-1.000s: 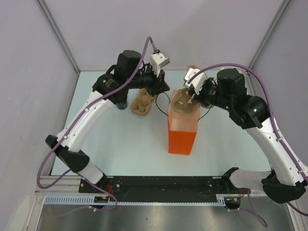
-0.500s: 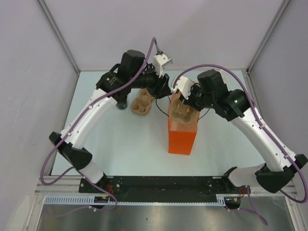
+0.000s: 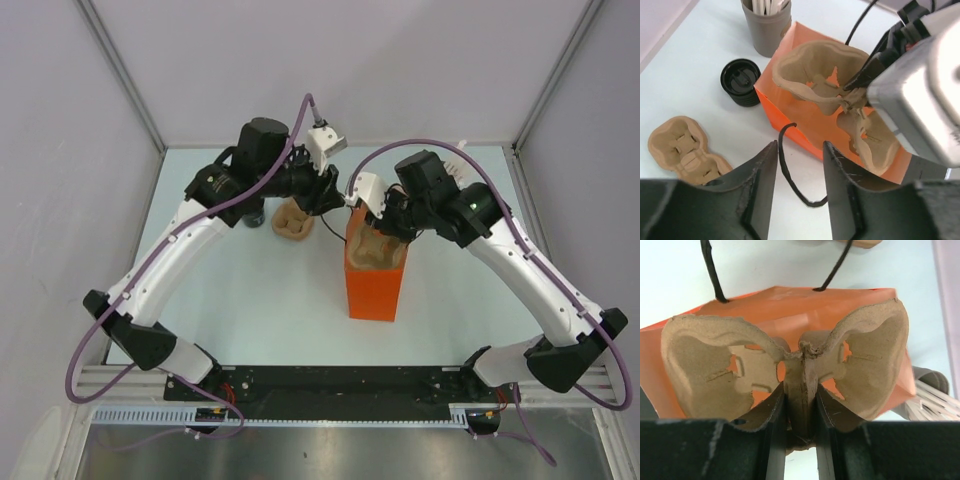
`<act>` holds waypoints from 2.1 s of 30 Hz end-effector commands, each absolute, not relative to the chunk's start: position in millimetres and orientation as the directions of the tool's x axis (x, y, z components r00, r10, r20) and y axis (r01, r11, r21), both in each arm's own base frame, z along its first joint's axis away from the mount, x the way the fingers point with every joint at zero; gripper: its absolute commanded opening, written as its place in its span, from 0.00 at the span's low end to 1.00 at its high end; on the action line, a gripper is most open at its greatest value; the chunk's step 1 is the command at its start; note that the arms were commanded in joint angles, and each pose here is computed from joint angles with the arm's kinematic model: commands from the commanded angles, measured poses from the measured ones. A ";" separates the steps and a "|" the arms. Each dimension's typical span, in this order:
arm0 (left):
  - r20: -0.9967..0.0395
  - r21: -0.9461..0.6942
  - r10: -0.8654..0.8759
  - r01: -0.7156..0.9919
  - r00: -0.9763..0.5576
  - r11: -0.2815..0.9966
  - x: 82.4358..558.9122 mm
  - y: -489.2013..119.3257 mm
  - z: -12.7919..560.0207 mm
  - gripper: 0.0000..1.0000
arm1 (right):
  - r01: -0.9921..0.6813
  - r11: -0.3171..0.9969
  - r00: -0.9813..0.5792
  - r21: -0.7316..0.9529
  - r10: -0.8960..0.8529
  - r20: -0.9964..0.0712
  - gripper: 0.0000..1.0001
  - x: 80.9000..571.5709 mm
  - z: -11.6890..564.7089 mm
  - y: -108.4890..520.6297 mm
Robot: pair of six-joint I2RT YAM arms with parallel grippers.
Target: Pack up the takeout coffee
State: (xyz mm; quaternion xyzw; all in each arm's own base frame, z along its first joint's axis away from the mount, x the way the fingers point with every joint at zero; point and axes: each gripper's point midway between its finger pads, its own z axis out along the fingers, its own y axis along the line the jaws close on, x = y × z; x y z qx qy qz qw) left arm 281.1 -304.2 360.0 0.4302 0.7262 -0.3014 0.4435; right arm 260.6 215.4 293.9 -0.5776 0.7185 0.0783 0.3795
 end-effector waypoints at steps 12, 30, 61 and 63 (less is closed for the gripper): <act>-0.912 -0.024 0.347 0.873 -0.219 0.487 282.9 -297.0 349.5 0.20 | -0.924 0.282 -0.104 -0.256 -0.833 -0.544 0.26 254.7 264.5 213.1; -0.934 -0.012 0.292 0.836 -0.205 0.548 288.3 -289.3 349.6 0.10 | -0.938 0.277 -0.174 -0.209 -0.896 -0.408 0.26 261.8 227.7 205.9; -0.942 0.025 0.250 0.694 -0.225 0.720 312.4 -262.7 335.8 0.08 | -0.952 0.263 -0.206 -0.155 -0.929 -0.307 0.27 261.5 206.9 202.3; -0.942 0.023 0.248 0.695 -0.225 0.719 312.0 -262.8 336.0 0.08 | -0.952 0.262 -0.205 -0.158 -0.930 -0.305 0.31 262.3 207.6 202.2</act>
